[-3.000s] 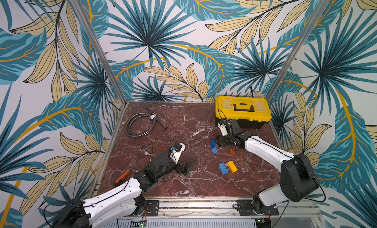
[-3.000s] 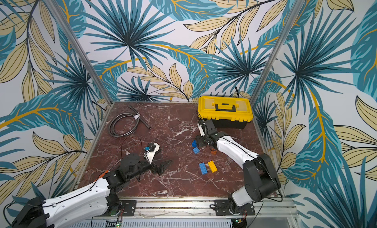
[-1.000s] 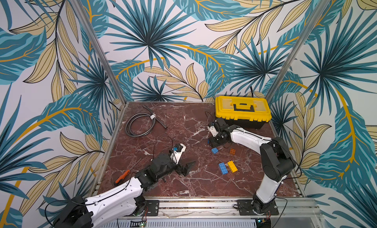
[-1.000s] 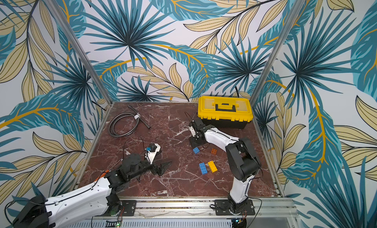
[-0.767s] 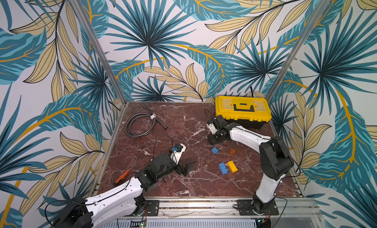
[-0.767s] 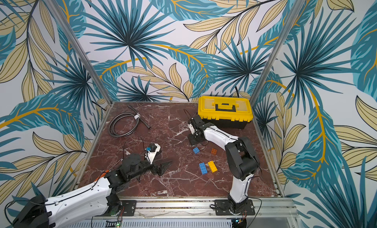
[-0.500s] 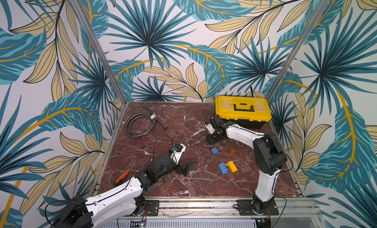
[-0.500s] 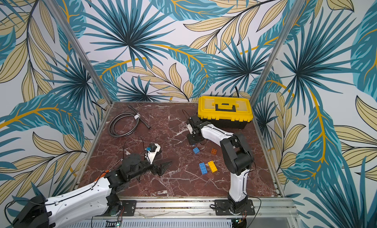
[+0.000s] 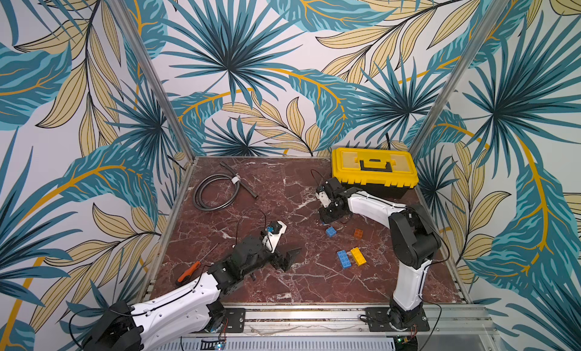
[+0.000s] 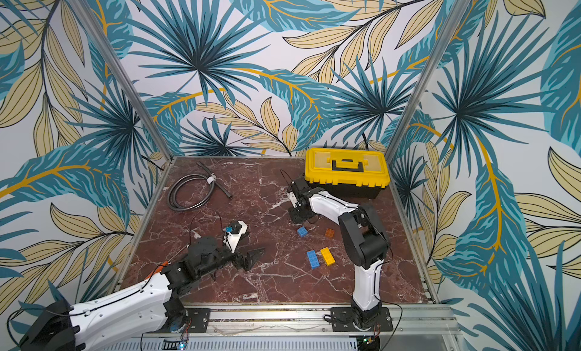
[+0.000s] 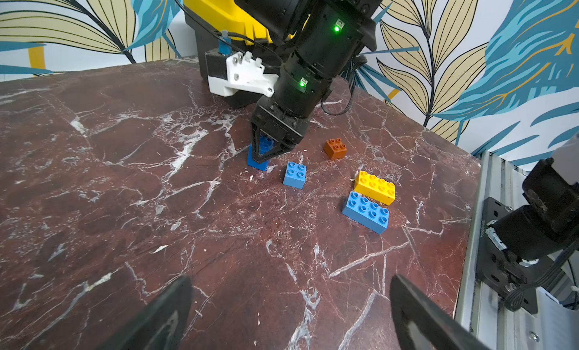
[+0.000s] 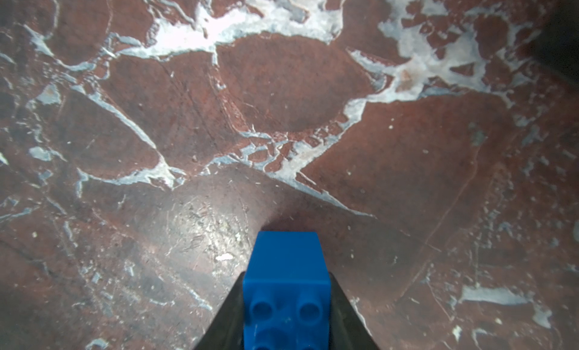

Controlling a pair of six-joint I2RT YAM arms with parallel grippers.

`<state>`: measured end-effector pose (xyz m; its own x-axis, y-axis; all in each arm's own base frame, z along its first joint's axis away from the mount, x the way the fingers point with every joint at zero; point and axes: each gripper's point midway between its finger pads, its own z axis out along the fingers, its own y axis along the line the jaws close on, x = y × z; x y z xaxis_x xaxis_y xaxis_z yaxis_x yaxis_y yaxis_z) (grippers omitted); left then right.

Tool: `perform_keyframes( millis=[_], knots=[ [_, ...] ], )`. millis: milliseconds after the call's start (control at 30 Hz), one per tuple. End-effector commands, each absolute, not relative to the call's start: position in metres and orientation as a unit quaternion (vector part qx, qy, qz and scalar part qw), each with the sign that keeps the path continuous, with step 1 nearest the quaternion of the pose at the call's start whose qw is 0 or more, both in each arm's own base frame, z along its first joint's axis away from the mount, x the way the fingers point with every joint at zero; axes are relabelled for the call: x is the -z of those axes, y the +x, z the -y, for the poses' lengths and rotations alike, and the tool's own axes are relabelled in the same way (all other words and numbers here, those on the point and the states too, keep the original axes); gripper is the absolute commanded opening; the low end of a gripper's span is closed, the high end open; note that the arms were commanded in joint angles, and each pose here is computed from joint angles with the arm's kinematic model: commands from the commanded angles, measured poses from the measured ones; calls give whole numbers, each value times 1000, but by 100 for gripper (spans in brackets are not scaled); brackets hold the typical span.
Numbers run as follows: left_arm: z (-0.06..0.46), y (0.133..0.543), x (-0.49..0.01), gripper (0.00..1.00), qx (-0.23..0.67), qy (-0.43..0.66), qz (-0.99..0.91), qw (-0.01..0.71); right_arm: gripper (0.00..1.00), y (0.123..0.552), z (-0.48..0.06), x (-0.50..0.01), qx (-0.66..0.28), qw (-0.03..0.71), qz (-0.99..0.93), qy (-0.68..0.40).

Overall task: Assemble the letter f with lego
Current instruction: Pick up the lego brick from the center of the board, then place the lego brick at the center of the board.

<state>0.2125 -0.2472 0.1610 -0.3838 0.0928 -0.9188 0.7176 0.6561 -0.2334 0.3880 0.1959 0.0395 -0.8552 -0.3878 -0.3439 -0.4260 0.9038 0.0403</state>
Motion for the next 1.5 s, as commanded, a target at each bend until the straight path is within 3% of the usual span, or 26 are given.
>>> perform_keyframes(
  millis=[0,967,1467],
  knots=[
    [247,207,-157,99,325,269,-766,484,35,372,-202,-47,-73,158,-958,-227],
    [246,204,-157,100,331,273,-763,484,35,331,-231,-39,-42,147,-943,-295],
    [247,203,-157,99,333,274,-762,483,44,328,-230,-32,-31,146,-945,-292]
  ],
)
